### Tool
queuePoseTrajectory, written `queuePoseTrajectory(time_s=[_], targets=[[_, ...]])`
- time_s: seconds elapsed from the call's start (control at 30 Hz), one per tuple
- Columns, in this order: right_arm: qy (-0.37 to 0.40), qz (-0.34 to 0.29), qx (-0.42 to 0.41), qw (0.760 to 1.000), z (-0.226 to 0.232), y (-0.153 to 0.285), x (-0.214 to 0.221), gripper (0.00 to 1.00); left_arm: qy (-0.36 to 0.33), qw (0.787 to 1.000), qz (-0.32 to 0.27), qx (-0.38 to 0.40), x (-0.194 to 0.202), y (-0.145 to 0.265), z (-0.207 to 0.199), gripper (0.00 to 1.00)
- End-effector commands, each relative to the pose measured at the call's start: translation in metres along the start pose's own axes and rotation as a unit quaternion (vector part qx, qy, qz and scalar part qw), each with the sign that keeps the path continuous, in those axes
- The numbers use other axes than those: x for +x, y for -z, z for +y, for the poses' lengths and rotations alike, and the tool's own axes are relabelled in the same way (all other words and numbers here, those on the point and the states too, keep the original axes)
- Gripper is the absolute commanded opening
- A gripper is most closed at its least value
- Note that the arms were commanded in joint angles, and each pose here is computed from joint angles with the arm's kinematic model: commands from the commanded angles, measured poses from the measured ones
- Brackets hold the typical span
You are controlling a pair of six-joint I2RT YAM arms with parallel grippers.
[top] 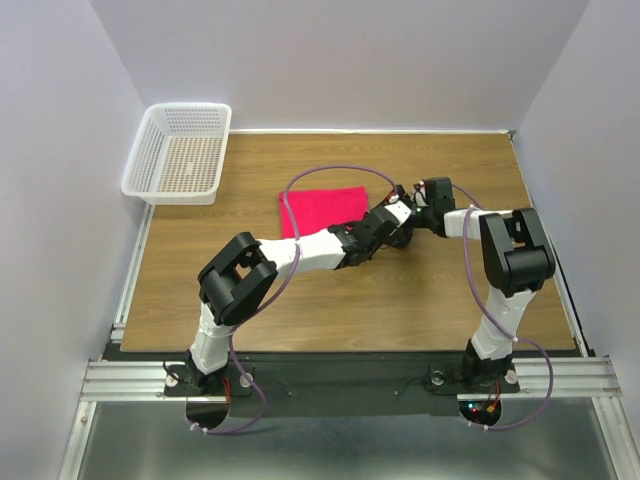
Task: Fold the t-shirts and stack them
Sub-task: Neatly place the folded tshirt to the corner
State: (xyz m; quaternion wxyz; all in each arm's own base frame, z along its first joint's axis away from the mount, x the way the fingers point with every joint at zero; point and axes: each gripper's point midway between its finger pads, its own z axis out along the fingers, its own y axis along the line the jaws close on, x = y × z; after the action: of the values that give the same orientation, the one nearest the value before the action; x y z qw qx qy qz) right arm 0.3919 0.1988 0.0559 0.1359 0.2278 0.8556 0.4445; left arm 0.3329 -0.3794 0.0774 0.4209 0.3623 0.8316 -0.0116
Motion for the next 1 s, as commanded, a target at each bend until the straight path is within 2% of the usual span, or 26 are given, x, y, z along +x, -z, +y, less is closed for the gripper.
queuePoseTrajectory(time_s=[0.0,0.2,0.33,0.4,0.5,0.53,0.6,0.63,0.67,0.7,0.73,0.83,0.87,0.9,0.93,0.97], targets=[[-0.007,-0.001,-0.008,1.000,0.000,-0.023,0.000,0.99,0.023,0.999,-0.040,0.002,-0.028,0.018,0.008,0.00],[-0.005,0.023,0.002,1.000,-0.008,-0.047,0.013,0.95,0.026,0.999,-0.043,0.010,-0.032,0.017,0.005,0.00],[-0.006,0.029,0.010,1.000,-0.015,-0.057,0.017,0.89,0.028,0.999,-0.044,0.013,-0.033,0.018,0.003,0.00],[0.001,0.028,0.012,1.000,-0.016,-0.060,0.017,0.82,0.030,0.998,-0.045,0.014,-0.034,0.018,0.004,0.00],[0.014,0.023,0.012,1.000,-0.017,-0.062,0.014,0.65,0.041,0.998,-0.042,0.016,-0.035,0.019,0.002,0.02],[0.018,0.022,0.011,1.000,-0.015,-0.063,0.011,0.50,0.047,0.998,-0.043,0.017,-0.037,0.020,0.002,0.10],[0.029,0.020,0.008,0.999,-0.013,-0.063,0.009,0.35,0.069,0.997,-0.041,0.018,-0.038,0.021,0.005,0.21],[0.034,0.015,0.010,0.999,-0.013,-0.063,0.007,0.19,0.076,0.996,-0.045,0.019,-0.041,0.023,0.006,0.27],[0.041,0.009,0.008,0.999,-0.009,-0.063,0.002,0.14,0.084,0.995,-0.050,0.020,-0.045,0.027,0.009,0.36],[0.050,0.003,0.009,0.999,-0.008,-0.062,-0.002,0.09,0.089,0.994,-0.053,0.022,-0.047,0.029,0.011,0.42],[0.051,-0.004,0.011,0.999,-0.007,-0.060,-0.010,0.02,0.103,0.993,-0.060,0.020,-0.053,0.035,0.017,0.53],[0.060,-0.010,0.023,0.998,-0.010,-0.051,-0.022,0.01,0.133,0.989,-0.068,0.023,-0.059,0.045,0.028,0.71],[0.062,-0.025,0.032,0.997,-0.014,-0.045,-0.036,0.01,0.149,0.986,-0.075,0.019,-0.061,0.053,0.043,0.76],[0.085,-0.038,0.037,0.995,-0.011,-0.038,-0.048,0.01,0.163,0.983,-0.078,0.020,-0.062,0.057,0.051,0.77],[0.078,-0.031,0.062,0.995,-0.019,-0.031,-0.049,0.01,0.175,0.981,-0.076,0.026,-0.060,0.060,0.057,0.77],[0.100,-0.055,0.076,0.991,-0.022,-0.017,-0.070,0.01,0.204,0.976,-0.080,0.015,-0.056,0.068,0.081,0.79]])
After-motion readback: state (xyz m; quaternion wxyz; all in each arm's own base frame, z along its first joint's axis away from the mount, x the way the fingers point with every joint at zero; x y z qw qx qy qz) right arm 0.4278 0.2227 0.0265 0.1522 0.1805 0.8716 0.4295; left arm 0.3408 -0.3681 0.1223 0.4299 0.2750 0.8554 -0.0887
